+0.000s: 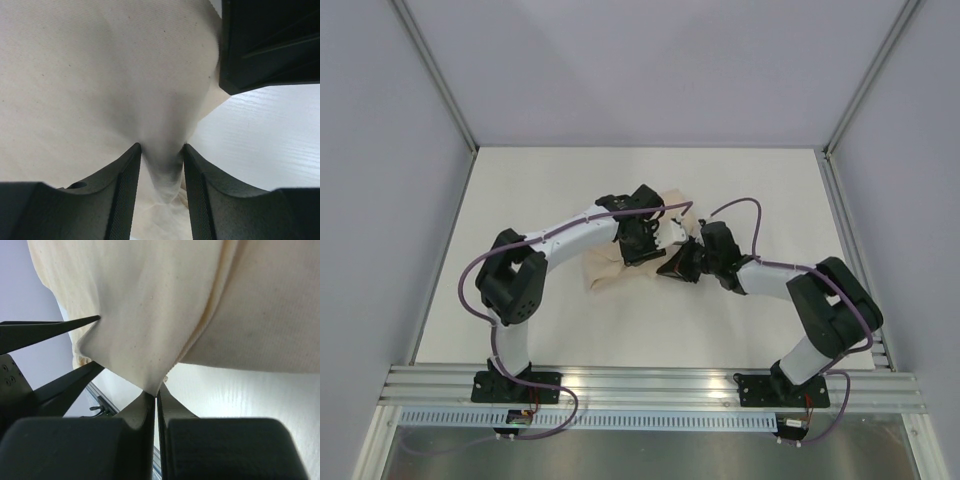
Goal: Prepare the surgical pack
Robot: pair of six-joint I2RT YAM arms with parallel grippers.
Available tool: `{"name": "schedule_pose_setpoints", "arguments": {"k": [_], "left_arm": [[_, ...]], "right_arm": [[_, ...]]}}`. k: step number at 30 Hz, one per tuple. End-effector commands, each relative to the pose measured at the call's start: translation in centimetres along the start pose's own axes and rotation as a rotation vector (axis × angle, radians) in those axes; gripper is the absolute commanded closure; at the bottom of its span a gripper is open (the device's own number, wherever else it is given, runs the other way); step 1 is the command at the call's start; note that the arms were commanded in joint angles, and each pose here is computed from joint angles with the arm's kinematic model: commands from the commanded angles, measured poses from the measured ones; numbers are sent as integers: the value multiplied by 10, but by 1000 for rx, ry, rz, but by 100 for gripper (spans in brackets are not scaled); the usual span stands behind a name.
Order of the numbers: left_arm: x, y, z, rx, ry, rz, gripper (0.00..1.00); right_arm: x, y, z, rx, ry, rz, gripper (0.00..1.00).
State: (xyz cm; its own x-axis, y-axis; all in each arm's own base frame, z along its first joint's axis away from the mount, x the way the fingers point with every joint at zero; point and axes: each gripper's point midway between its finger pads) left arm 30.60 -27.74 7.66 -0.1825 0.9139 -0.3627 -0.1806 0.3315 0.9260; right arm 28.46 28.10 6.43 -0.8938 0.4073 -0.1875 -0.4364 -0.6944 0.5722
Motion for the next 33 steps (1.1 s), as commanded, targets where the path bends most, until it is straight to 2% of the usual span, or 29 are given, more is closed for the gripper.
{"name": "schedule_pose_setpoints", "arguments": {"k": [1, 3, 4, 5, 6, 7, 8, 10, 16, 19, 23, 27, 33], "left_arm": [[-15, 0, 4, -2, 18, -49, 53], [-17, -1, 6, -18, 25, -66, 66], [-18, 0, 8, -28, 34, -68, 84], [-19, 4, 9, -42, 36, -76, 91], [-21, 7, 12, -58, 39, -84, 93], [-22, 11, 13, -64, 41, -91, 89], [-26, 18, 13, -67, 36, -110, 84], [-29, 24, 12, -66, 30, -124, 63], [-23, 15, 18, -87, 17, -85, 62], [-22, 12, 20, -91, 11, -76, 71], [-12, 4, 15, -66, 4, -32, 73], [-9, 0, 14, -59, 3, -21, 100], [-24, 20, 22, -107, 8, -83, 100]], "right_arm": [[-4, 5, -1, 2, 12, -41, 100], [-4, 4, -1, 1, 13, -40, 100], [-5, 4, 0, -3, 16, -43, 100], [-6, 4, 2, -5, 18, -43, 99], [-6, 3, 2, -5, 27, -42, 100], [-6, 3, 2, 0, 28, -39, 100], [-7, 3, 4, -1, 31, -39, 100], [-8, 3, 4, -1, 36, -38, 100], [-8, 4, 6, -6, 39, -39, 100], [-8, 4, 5, -3, 44, -39, 99], [-8, 4, 4, 2, 43, -41, 100], [-8, 4, 4, 4, 44, -42, 99], [-11, 2, 7, -2, 45, -45, 99]]}}
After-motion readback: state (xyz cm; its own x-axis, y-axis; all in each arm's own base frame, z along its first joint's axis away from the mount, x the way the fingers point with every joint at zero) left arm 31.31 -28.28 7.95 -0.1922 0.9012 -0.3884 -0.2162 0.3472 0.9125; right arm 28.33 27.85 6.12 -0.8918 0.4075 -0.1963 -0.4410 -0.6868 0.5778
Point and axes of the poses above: each gripper's point midway between its finger pads, its own y axis back along the fingers, its own z axis along the line the jaws close on, x = y × z, and after that the axes turned 2 degrees about y, right-handed
